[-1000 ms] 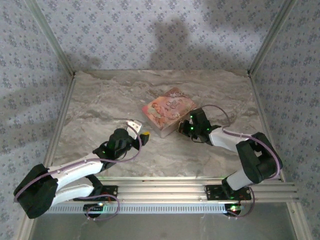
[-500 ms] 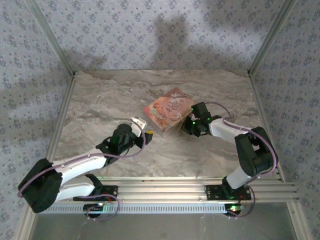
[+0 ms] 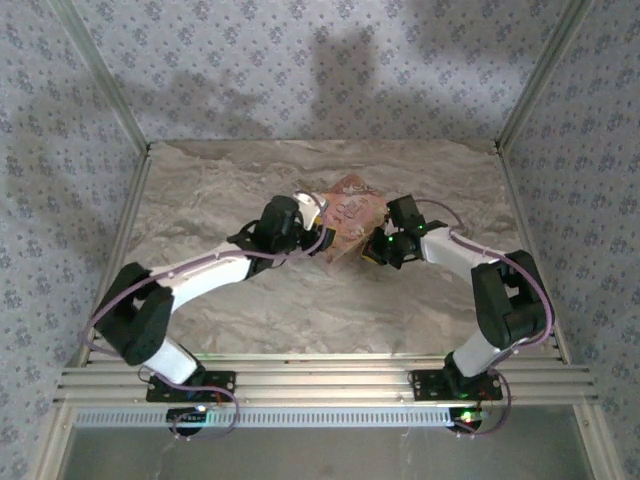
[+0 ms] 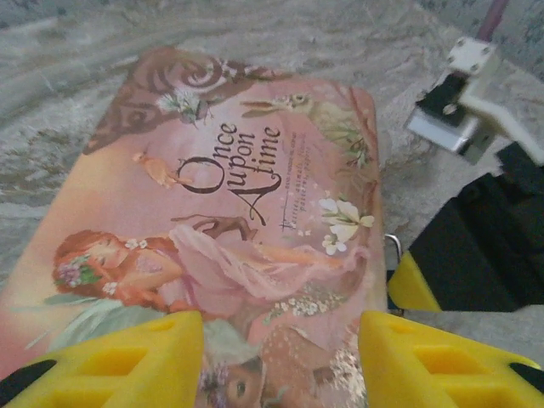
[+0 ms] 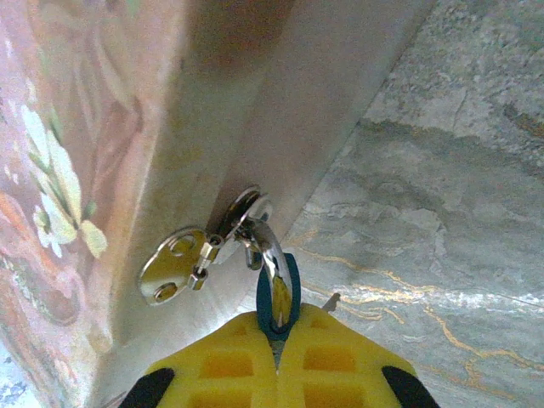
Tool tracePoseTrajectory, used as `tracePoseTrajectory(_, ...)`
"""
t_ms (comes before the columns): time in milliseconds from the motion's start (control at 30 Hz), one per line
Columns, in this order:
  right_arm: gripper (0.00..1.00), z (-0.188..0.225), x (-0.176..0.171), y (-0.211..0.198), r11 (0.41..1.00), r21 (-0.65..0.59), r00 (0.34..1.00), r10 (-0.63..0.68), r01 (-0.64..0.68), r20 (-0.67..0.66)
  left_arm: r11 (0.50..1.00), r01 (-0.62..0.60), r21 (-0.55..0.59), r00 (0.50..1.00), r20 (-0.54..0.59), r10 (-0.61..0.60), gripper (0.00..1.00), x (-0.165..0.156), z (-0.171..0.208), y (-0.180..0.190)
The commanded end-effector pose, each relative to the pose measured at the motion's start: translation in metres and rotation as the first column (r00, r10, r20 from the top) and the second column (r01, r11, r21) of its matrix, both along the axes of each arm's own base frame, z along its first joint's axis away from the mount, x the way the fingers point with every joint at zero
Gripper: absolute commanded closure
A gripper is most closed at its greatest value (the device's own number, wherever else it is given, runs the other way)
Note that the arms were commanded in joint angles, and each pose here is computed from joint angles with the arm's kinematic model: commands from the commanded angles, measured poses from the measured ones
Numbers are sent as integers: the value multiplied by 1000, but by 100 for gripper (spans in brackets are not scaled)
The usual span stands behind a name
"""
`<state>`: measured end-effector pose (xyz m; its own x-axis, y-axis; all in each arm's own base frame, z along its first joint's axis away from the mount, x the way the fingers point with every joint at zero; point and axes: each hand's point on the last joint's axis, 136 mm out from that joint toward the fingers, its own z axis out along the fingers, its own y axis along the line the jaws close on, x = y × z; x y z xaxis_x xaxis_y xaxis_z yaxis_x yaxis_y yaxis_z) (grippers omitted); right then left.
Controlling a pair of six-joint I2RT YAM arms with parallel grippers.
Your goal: Unlock the padlock with the key
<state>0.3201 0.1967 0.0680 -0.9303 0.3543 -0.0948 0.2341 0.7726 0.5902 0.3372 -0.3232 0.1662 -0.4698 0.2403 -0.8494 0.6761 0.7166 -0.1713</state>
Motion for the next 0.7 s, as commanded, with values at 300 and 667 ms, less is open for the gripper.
tracePoseTrajectory(300,100,21,17,5,999,37,999,-34,34,-2,996,28,84,989,-149,-15,52,15,-68,-14)
tracePoseTrajectory(667,100,13,30,-17,991,-29,991,-133,133,4,992,25,125,982,-189,-1,53,11,-95,-8)
